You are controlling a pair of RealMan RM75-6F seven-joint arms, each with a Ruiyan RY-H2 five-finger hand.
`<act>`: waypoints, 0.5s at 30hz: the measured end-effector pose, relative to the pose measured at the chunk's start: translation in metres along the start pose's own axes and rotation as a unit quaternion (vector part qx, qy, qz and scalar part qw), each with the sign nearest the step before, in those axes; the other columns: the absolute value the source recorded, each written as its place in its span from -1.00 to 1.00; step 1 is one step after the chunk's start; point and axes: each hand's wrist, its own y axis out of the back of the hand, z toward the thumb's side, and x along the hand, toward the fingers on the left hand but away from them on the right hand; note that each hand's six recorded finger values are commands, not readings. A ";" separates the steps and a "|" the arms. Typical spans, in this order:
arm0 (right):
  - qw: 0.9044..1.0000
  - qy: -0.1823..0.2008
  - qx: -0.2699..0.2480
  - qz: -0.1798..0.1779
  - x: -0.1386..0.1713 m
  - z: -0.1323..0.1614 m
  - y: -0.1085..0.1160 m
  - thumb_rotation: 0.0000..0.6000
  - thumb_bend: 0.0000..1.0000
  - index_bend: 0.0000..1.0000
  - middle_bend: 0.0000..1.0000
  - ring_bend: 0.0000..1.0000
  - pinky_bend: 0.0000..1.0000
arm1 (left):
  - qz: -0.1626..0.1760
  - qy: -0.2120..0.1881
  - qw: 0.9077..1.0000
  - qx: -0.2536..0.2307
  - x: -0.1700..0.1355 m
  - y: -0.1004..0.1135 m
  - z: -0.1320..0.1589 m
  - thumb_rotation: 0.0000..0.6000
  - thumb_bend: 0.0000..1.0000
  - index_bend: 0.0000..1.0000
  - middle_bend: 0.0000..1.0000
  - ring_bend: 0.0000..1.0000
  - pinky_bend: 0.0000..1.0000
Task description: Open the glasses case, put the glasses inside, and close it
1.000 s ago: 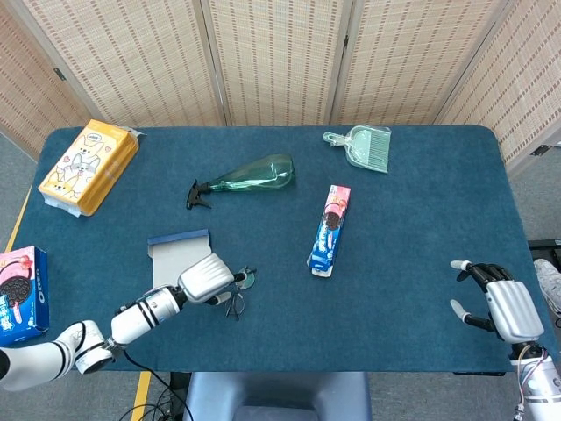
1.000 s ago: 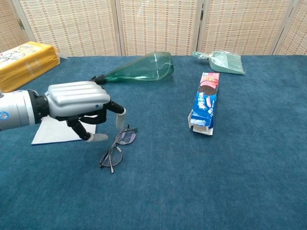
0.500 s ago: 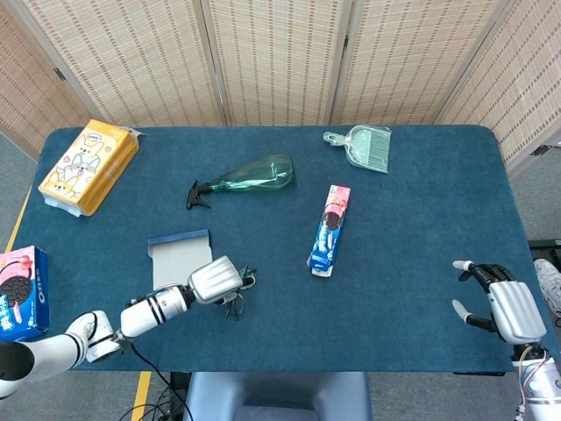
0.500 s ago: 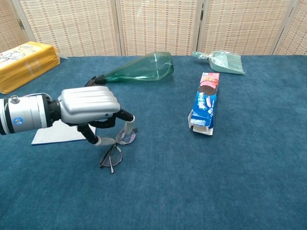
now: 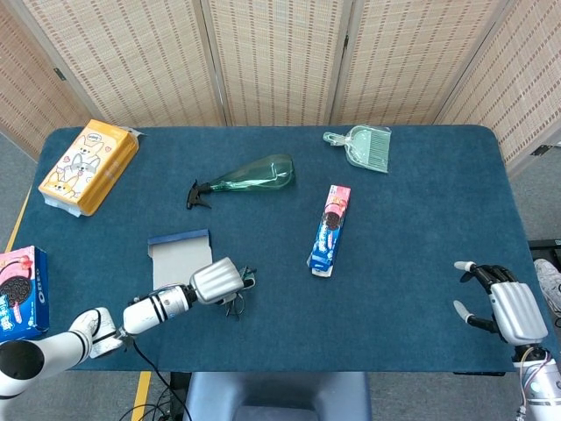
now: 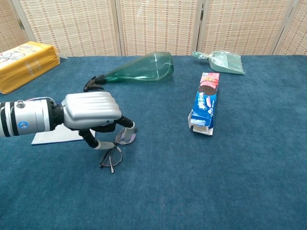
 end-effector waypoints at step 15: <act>1.000 -0.005 -0.001 -0.001 0.003 -0.003 0.000 1.00 -0.43 -0.50 -0.16 -0.36 -0.53 | -0.009 0.004 1.000 0.017 -0.001 -0.005 -0.005 1.00 -0.24 -0.09 0.95 0.91 1.00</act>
